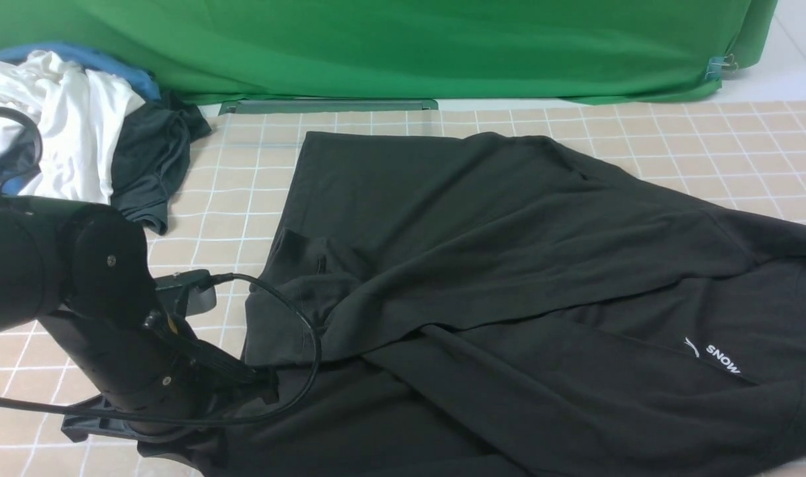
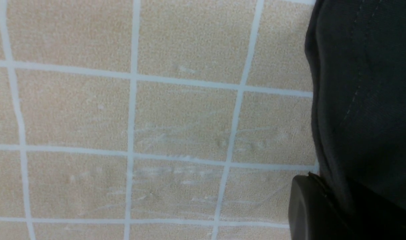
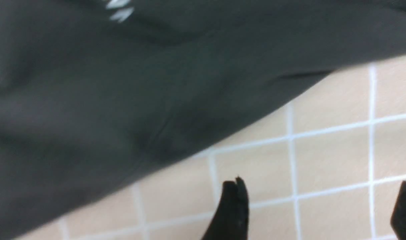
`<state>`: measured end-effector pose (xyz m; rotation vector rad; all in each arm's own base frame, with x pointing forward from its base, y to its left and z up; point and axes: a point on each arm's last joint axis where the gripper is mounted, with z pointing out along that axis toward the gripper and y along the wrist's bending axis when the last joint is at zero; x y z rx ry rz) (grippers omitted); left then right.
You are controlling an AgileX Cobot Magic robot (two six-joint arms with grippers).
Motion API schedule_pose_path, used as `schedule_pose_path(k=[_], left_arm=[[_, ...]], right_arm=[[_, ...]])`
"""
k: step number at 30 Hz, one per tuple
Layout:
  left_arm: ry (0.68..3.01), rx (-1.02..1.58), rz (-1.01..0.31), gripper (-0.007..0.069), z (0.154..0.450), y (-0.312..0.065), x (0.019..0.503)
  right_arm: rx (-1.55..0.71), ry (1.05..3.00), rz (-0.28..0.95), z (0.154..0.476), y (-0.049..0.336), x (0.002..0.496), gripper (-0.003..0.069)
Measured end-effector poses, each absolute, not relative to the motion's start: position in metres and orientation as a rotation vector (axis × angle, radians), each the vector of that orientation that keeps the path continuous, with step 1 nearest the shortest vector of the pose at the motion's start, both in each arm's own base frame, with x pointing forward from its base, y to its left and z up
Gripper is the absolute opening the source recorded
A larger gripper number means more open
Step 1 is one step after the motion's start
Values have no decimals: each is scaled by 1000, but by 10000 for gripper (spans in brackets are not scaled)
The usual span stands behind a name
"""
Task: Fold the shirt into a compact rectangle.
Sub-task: 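Grasp the near edge of the shirt at its hem and shoulder corners, then fold the black garment in half by bringing its near edge over to the far edge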
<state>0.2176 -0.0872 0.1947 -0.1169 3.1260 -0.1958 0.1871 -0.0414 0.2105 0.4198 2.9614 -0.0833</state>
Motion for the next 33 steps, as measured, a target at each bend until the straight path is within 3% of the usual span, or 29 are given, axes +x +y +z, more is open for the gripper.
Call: schedule_pose_path(k=[13,17,20,21,23,24,25,27,33], left_arm=[[3123,-54,-158,15,194,-85,218],[3122,-53,-157,15,195,-85,218],[3120,-50,-155,15,195,-85,218],[3118,-51,-156,15,195,-85,218],[3115,-51,-157,15,195,-85,219],[3115,-51,-157,15,195,-85,219],[3114,-51,-158,15,195,-85,219],[3108,-50,-160,15,196,-85,218],[3084,-43,-176,15,209,-83,211]], right_arm=[[499,2894,-65,165,-60,225,601],[559,2890,-27,155,-59,230,566],[583,2900,-8,149,-59,233,449],[590,2900,-1,149,-58,234,381],[582,2895,0,150,-59,237,176],[583,2896,0,150,-59,237,176],[576,2909,0,151,-59,238,90],[541,2956,-20,155,-60,238,57],[532,3064,-71,174,-62,220,52]])
